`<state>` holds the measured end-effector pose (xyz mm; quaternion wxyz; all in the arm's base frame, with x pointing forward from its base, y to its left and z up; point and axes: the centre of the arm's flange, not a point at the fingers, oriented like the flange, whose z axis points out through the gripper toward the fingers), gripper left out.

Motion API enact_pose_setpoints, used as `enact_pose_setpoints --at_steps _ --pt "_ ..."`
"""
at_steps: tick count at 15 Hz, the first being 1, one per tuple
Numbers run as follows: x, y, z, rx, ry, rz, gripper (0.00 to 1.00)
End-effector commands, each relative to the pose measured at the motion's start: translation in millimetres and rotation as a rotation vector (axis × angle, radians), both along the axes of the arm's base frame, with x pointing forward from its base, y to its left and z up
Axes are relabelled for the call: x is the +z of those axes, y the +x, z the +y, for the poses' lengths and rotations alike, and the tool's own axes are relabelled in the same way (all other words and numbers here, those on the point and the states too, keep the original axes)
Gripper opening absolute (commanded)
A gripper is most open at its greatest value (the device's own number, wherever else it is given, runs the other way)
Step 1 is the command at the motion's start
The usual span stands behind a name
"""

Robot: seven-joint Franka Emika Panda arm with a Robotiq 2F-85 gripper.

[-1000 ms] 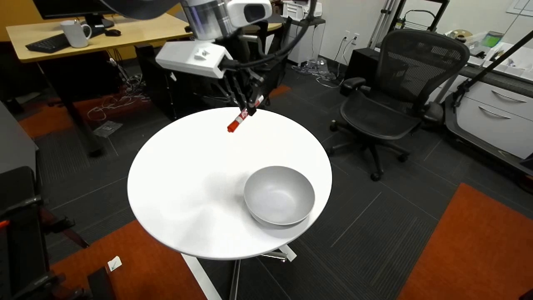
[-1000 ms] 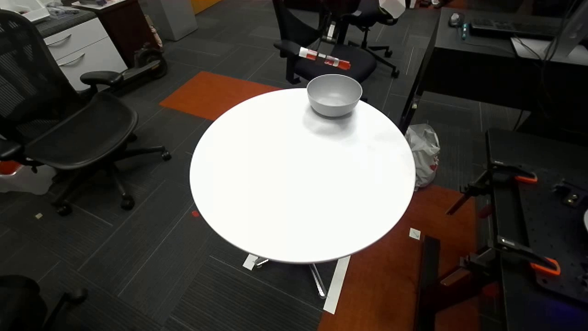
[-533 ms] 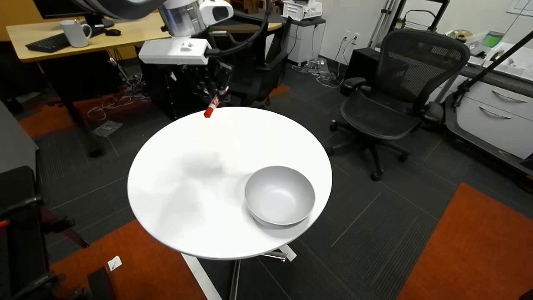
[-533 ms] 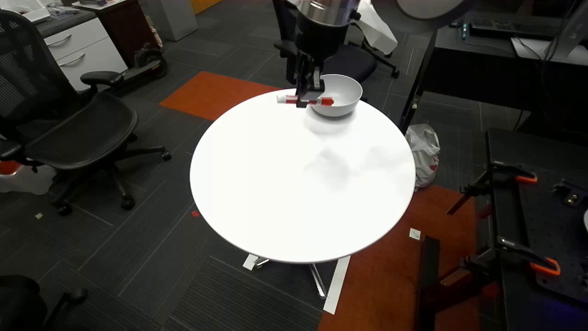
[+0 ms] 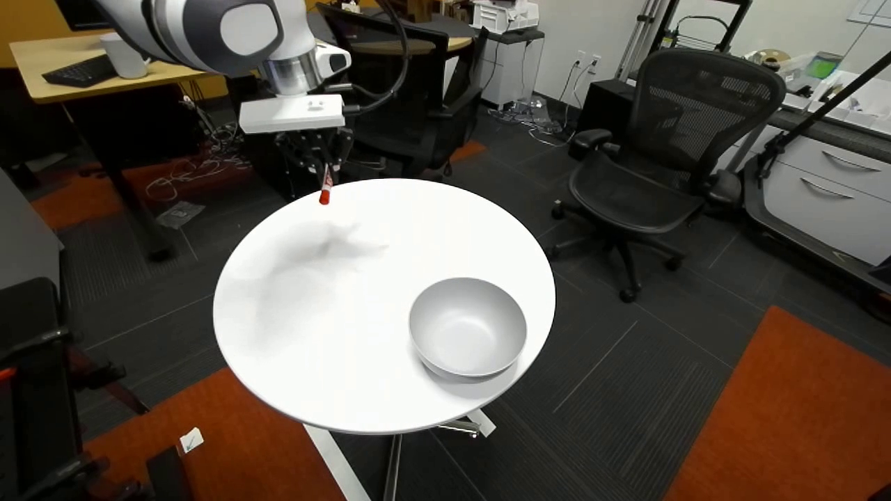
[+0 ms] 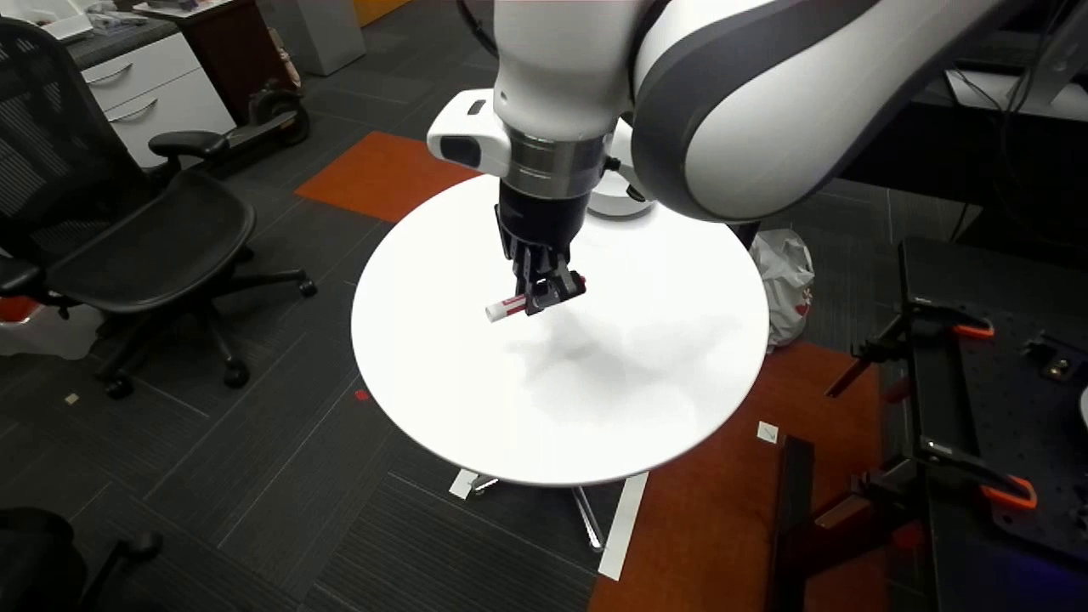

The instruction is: Remove the red marker from the grey bowl

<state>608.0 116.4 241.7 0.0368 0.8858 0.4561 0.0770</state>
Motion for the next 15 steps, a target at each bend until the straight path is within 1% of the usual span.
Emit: enact_pose_setpoints --at_steps 1,5,15 --pt "-25 27 15 0.139 -0.015 0.029 0.05" --pt "-57 38 36 0.219 -0.005 0.048 0.05" --pt "-104 49 65 0.262 -0.006 0.072 0.05"
